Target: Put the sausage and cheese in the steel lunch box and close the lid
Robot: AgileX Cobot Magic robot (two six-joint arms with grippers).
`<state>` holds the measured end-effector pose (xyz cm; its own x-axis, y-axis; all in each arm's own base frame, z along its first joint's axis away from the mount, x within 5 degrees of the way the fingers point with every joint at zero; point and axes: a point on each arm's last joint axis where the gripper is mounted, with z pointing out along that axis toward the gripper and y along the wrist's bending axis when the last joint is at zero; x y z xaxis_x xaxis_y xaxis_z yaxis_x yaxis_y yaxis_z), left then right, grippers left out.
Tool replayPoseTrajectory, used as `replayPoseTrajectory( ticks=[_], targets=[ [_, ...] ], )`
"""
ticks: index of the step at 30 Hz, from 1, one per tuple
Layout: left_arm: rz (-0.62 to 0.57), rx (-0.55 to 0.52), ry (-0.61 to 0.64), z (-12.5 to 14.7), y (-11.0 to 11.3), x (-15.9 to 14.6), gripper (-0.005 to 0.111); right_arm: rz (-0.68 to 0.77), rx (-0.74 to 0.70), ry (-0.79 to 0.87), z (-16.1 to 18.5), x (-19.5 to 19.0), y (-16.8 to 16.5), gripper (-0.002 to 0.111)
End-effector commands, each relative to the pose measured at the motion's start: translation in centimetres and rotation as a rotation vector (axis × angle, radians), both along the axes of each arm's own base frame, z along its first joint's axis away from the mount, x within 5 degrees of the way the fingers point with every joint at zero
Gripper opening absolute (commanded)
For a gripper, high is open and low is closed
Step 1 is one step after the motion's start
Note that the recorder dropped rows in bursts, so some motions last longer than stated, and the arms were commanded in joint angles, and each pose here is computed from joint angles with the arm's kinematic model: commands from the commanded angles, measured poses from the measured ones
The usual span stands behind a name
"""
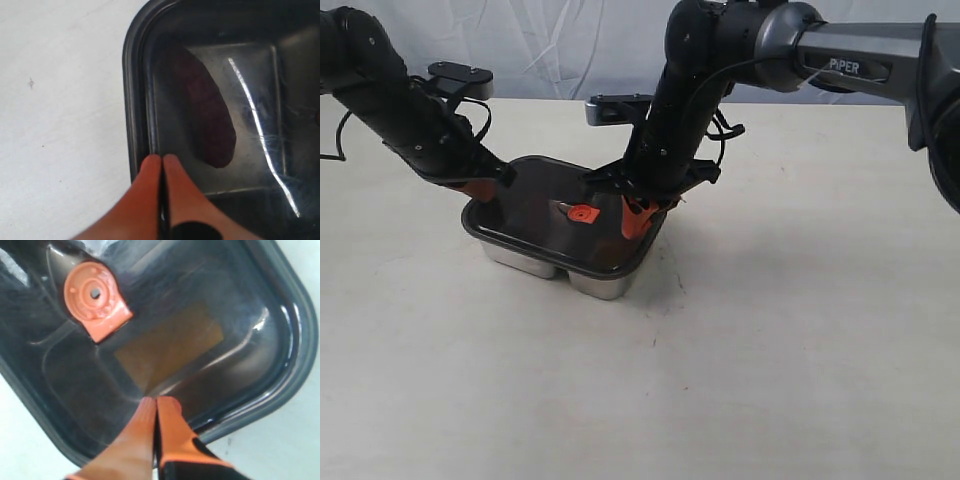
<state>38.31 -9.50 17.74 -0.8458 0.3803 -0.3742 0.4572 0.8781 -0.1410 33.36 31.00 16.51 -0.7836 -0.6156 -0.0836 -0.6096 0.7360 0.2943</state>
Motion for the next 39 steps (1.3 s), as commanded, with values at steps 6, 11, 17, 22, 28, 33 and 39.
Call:
replayPoseTrajectory(
  ticks=[6, 11, 17, 22, 28, 33, 39],
  targets=[
    [-0.001, -0.029, -0.203, 7.6, 0.4, -1.6, 0.000, -0.034, -0.031, -0.224, 4.7, 0.2, -1.4, -0.001],
    [0.018, 0.003, -0.298, 11.5, 1.7, -3.2, 0.000, -0.093, 0.011, -0.418, 11.3, -0.4, -3.1, -0.001],
    [0.151, -0.046, -0.406, 16.0, 5.7, -6.9, 0.000, -0.162, 0.028, -0.548, 17.1, -2.1, -6.9, -0.001],
    [0.212, -0.044, -0.628, 19.7, 7.3, -13.4, 0.000, -0.210, 0.101, -0.583, 18.0, -5.6, -10.6, -0.001],
    [0.218, -0.076, -0.775, 21.1, 7.4, -20.8, 0.000, -0.269, 0.260, -0.592, 17.6, -11.1, -13.8, -0.001],
    [0.207, -0.080, -0.790, 19.9, 7.4, -24.4, 0.000, -0.321, 0.374, -0.644, 16.3, -14.3, -15.8, -0.001],
    [0.231, -0.121, -0.717, 19.1, 7.2, -26.2, 0.000, -0.331, 0.397, -0.704, 14.2, -15.6, -17.1, -0.001]
  ],
)
